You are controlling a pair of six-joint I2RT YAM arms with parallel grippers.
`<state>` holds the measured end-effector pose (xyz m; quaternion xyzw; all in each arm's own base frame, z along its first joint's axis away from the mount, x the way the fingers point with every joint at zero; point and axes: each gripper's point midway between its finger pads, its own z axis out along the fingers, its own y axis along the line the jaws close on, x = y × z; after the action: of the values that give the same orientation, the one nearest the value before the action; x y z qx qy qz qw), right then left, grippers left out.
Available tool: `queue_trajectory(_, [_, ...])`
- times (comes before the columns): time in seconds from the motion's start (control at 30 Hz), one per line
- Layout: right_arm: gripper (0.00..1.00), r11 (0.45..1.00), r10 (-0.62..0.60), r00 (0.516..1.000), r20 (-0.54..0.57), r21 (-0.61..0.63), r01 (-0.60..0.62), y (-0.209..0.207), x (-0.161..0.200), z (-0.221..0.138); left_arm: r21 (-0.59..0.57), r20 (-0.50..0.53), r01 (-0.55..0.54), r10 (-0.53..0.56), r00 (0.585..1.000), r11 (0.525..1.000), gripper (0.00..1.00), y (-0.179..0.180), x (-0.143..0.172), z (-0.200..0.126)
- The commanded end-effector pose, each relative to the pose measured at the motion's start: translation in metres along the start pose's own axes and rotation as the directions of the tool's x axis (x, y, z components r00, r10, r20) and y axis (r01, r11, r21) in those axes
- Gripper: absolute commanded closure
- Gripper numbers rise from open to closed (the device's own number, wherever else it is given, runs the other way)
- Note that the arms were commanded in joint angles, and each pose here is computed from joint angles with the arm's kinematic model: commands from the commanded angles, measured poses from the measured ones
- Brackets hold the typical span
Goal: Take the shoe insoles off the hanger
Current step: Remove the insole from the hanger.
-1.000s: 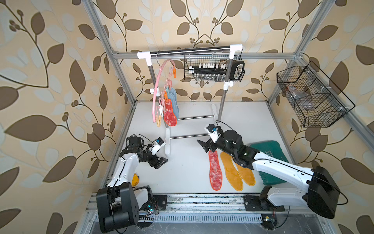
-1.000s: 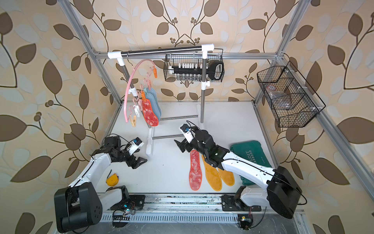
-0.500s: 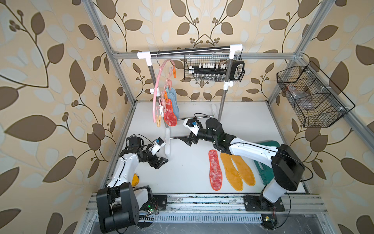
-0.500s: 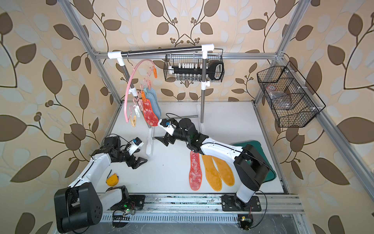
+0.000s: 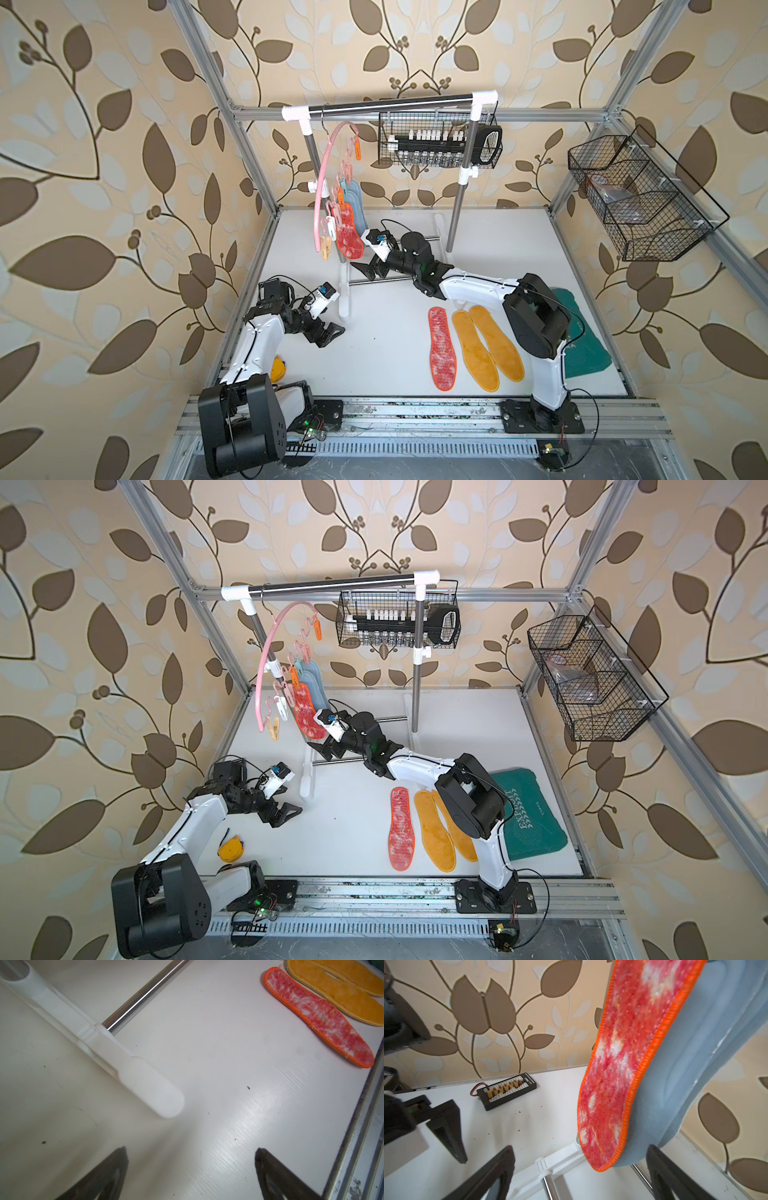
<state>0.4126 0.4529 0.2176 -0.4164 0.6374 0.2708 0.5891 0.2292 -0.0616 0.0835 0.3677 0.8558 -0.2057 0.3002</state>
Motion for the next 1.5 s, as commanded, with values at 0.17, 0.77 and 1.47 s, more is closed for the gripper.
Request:
queue_trajectory(0.17, [0.19,0.990,0.086,0.996,-0.001,-0.112,-0.086,0.004,0.012,0.035,0.022,0.017,-0.001,0.000,1.000,1.000,0.02,-0.001,-0.005,-0.002])
queue_trajectory(0.77, [0.53,0.976,0.114,0.993,0.023,-0.190,-0.108,0.007,0.004,0.051,0.028,0.016,-0.005,0.005,1.000,1.000,0.02,-0.003,-0.004,-0.002])
queue_trajectory(1.47, [1.00,0.996,0.049,0.990,0.129,-0.074,-0.039,-0.006,-0.060,-0.012,0.018,0.049,-0.038,0.037,0.998,0.999,0.02,-0.008,-0.009,-0.007])
